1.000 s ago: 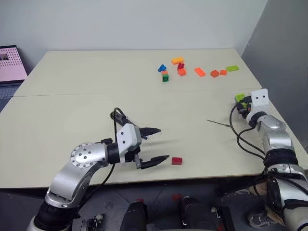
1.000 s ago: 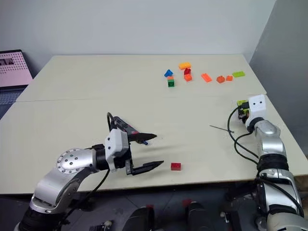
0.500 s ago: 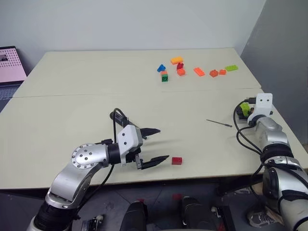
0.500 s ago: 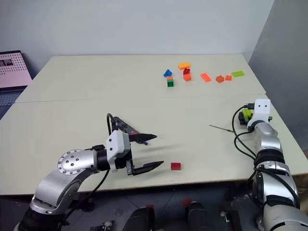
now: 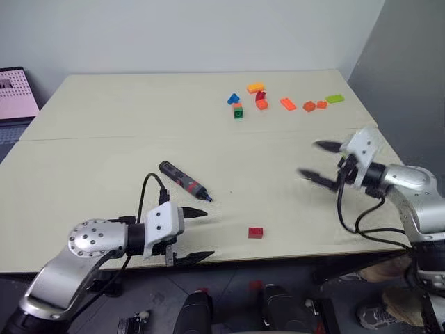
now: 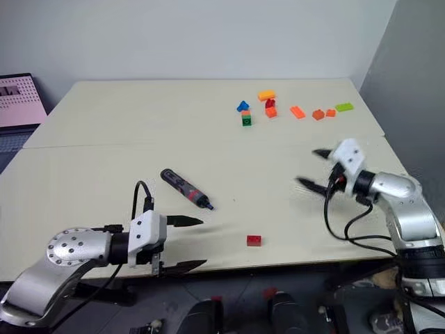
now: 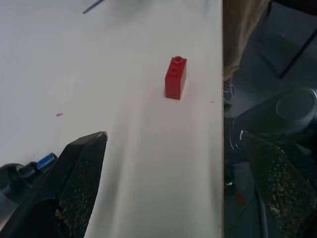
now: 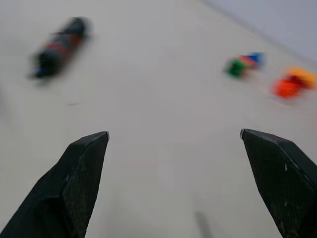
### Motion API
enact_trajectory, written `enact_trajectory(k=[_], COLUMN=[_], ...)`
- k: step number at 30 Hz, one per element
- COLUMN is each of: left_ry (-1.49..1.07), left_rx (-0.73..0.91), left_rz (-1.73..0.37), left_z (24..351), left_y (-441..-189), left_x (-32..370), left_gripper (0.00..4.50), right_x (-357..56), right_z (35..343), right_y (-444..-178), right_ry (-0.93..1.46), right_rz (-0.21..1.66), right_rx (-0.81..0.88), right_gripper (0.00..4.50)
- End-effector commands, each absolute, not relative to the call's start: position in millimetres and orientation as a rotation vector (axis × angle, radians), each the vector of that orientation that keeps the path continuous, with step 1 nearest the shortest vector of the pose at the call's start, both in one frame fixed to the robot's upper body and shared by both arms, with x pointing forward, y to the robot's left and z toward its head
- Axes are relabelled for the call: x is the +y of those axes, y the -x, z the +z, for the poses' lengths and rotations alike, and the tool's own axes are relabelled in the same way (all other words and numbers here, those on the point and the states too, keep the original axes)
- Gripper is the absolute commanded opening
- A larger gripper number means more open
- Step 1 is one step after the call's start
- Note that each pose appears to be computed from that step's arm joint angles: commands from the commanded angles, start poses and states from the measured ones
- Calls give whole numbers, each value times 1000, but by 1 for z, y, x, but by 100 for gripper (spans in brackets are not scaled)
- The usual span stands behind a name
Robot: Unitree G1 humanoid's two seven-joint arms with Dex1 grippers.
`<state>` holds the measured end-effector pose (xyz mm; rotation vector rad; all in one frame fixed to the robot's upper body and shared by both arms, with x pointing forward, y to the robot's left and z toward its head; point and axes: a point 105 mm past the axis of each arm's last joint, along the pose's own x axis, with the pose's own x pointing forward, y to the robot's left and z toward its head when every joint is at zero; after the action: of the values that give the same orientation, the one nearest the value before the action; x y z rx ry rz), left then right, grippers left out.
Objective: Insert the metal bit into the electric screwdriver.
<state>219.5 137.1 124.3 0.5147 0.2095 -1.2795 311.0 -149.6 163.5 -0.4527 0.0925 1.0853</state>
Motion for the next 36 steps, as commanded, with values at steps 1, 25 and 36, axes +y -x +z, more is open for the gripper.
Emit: enact_trajectory(k=[1, 25, 36], left_ry=[-535, -524, -490], left_rx=[154, 157, 92], left_rz=[-1306, -1296, -1272], left_z=[135, 124, 132], left_y=[-214, -207, -216], left_x=[132, 127, 120], left_gripper=[450, 450, 450], right_x=[-130, -77, -89], right_z=[148, 76, 88], right_y=[-280, -270, -278], right_ry=[475, 453, 465], right_rz=[1287, 1401, 1325], right_rx=[194, 258, 203], right_gripper=[447, 205, 50])
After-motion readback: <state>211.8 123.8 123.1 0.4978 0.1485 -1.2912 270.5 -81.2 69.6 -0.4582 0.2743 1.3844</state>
